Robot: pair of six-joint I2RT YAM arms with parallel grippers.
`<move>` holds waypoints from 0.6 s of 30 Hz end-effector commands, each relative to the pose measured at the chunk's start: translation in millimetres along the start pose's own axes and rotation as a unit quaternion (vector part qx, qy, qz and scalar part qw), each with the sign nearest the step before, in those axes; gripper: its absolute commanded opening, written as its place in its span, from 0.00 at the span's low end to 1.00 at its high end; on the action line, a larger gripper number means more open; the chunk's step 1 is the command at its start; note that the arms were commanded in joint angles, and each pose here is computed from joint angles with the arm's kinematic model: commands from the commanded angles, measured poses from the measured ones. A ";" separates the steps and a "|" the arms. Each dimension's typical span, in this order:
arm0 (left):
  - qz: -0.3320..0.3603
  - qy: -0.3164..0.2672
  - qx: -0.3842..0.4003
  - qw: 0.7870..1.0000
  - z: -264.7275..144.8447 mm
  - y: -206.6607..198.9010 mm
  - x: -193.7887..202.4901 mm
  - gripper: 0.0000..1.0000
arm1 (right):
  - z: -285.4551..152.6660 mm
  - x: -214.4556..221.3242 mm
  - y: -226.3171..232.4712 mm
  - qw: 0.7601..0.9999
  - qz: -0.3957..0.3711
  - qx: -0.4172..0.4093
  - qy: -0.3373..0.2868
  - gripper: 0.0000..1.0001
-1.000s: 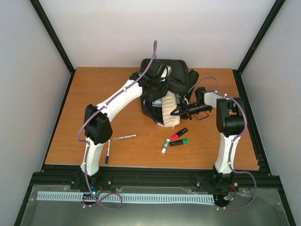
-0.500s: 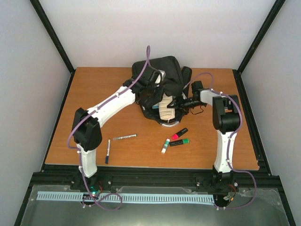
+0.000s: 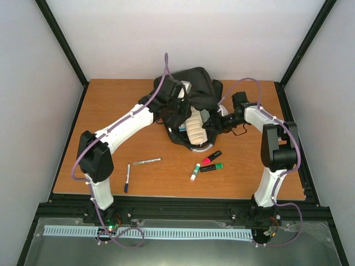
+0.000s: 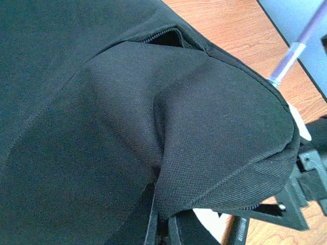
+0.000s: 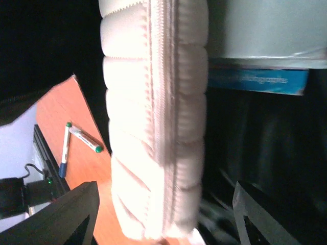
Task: Pack the student bag
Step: Place the stationery in the student bag.
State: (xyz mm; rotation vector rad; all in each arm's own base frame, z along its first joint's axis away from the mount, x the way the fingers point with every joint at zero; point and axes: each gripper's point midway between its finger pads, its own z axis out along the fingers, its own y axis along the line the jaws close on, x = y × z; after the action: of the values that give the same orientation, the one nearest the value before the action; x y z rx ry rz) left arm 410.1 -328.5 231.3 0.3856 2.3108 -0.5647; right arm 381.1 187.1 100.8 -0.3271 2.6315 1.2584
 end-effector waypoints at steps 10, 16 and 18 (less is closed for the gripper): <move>-0.021 -0.085 0.008 0.996 -32.3 9.6 -47.0 0.01 | -8.2 57.3 5.0 0.997 -0.077 -0.004 0.030 0.64; -0.034 -0.081 0.010 0.996 -29.4 17.3 -47.7 0.01 | -14.3 80.1 14.5 0.991 -0.124 -0.006 0.043 0.22; -0.039 -0.079 0.014 0.996 -28.5 18.3 -47.5 0.01 | -16.2 81.5 19.7 0.987 -0.158 0.003 0.040 0.10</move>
State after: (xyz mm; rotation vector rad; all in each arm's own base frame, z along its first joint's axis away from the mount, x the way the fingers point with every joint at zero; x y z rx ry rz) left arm 418.8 -309.4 223.9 0.3324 2.3301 -0.5634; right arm 306.5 175.7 94.5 -0.6207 2.5909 1.2192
